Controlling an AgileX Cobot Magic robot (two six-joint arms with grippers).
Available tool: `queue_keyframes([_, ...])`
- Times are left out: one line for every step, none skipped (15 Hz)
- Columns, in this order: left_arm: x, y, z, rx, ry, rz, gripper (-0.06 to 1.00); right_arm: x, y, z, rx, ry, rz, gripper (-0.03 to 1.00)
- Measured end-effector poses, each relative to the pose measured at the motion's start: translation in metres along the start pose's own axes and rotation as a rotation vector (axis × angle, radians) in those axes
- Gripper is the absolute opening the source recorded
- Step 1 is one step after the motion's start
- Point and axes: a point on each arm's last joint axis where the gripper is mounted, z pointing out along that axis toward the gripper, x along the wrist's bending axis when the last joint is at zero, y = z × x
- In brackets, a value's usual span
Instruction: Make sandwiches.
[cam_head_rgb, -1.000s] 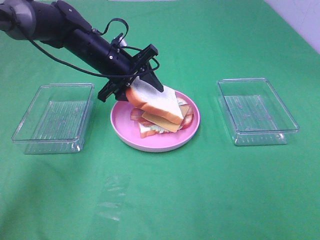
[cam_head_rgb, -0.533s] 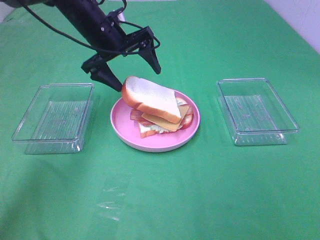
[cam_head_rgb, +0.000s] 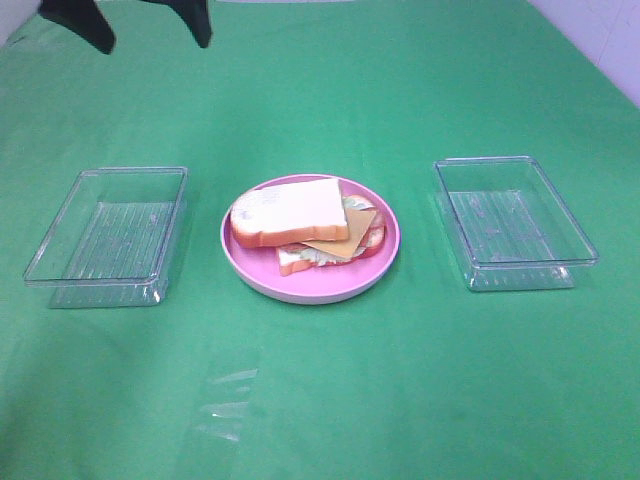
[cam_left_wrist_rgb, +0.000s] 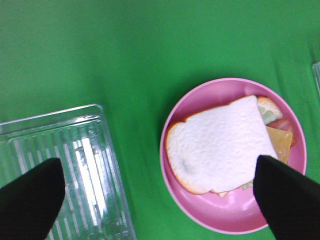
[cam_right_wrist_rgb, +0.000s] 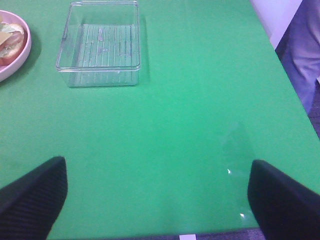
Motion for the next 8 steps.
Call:
queue_keyframes([0.038, -0.016, -0.035, -0.008, 0.058, -0.041, 0.93, 0.0, 0.0, 0.0, 0.0, 0.0, 0.0, 0.95])
queue_keyframes([0.059, -0.03, -0.056, -0.007, 0.09, -0.066, 0.93, 0.0, 0.0, 0.0, 0.0, 0.0, 0.0, 0.95])
queue_keyframes([0.059, -0.03, -0.056, -0.007, 0.09, -0.066, 0.93, 0.0, 0.0, 0.0, 0.0, 0.0, 0.0, 0.95])
queue_keyframes([0.092, -0.065, -0.095, -0.015, 0.145, -0.115, 0.93, 0.0, 0.0, 0.0, 0.0, 0.001, 0.0, 0.95])
queue_keyframes([0.109, -0.087, -0.11, -0.008, 0.175, -0.149, 0.93, 0.0, 0.0, 0.0, 0.0, 0.001, 0.0, 0.95])
queue_keyframes([0.119, -0.108, -0.127, -0.019, 0.2, -0.18, 0.93, 0.0, 0.0, 0.0, 0.0, 0.004, 0.001, 0.95])
queue_keyframes([0.124, -0.129, -0.139, -0.024, 0.217, -0.209, 0.93, 0.0, 0.0, 0.0, 0.0, 0.004, 0.001, 0.95])
queue_keyframes([0.124, -0.14, -0.145, -0.028, 0.223, -0.22, 0.93, 0.0, 0.0, 0.0, 0.0, 0.004, 0.001, 0.95])
